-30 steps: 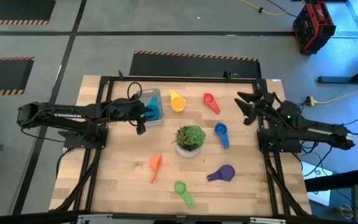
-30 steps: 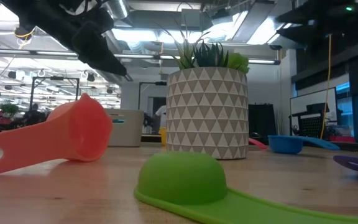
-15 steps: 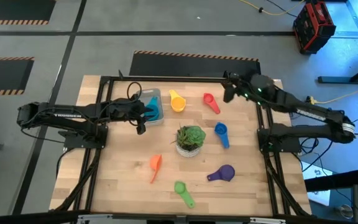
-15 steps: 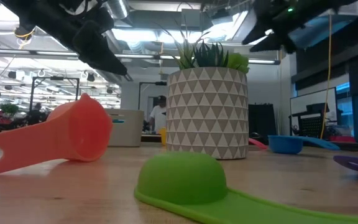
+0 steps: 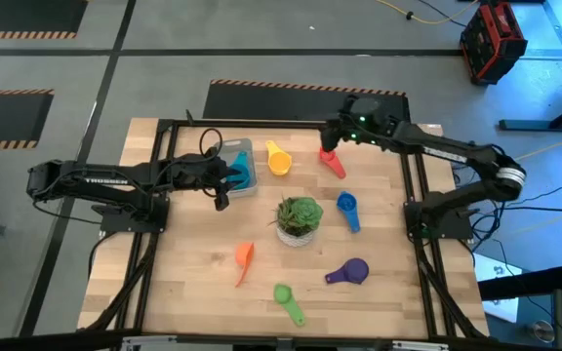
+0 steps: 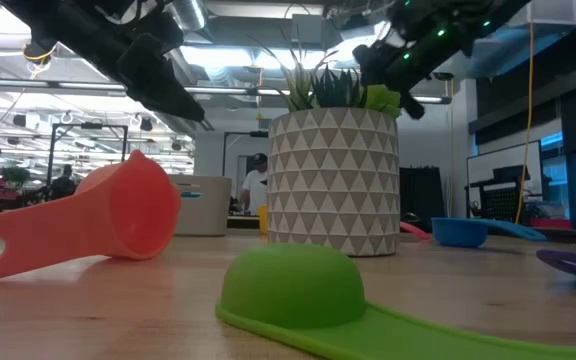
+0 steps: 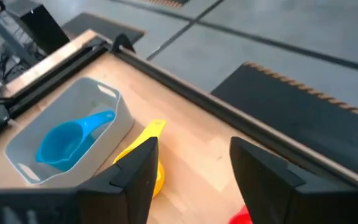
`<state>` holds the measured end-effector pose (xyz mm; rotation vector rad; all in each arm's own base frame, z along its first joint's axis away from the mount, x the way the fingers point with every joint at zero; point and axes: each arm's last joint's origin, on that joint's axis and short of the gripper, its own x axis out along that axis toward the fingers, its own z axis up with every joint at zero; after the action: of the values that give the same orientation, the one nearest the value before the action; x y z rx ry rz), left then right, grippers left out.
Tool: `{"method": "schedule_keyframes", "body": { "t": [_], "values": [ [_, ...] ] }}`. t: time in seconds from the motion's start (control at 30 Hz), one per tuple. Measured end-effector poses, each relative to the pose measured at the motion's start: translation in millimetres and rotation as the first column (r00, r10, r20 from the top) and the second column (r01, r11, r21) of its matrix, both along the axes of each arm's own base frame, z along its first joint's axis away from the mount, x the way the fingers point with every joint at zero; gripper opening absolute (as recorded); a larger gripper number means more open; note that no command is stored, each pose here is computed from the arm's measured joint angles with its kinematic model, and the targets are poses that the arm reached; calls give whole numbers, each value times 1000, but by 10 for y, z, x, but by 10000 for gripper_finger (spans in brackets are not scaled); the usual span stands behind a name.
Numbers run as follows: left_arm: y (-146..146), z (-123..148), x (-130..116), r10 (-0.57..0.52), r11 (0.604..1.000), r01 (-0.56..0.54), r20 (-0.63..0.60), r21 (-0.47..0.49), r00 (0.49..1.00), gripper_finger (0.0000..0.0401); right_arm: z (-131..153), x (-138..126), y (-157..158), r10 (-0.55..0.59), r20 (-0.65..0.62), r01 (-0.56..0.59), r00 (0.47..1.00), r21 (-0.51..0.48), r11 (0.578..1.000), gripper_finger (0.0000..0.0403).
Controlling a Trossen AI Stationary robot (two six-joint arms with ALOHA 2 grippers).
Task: Nest measuring cups in basket
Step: Stack the yellow measuring cup on top of the light blue measuring cup in the gray bin
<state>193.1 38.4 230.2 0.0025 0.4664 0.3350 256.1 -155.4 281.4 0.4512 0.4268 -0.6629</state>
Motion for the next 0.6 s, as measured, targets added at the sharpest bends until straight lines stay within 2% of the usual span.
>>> {"method": "schedule_keyframes", "body": {
  "t": [0.27,0.6],
  "values": [
    [0,-1,0,0,1000,0,0,0,1000,124,-331,285,-163,22,-57,-19,998,49,999,204],
    [0,-1,0,0,1000,0,-1,0,1000,124,-671,530,-263,136,-6,-135,991,107,985,204]
  ]
}}
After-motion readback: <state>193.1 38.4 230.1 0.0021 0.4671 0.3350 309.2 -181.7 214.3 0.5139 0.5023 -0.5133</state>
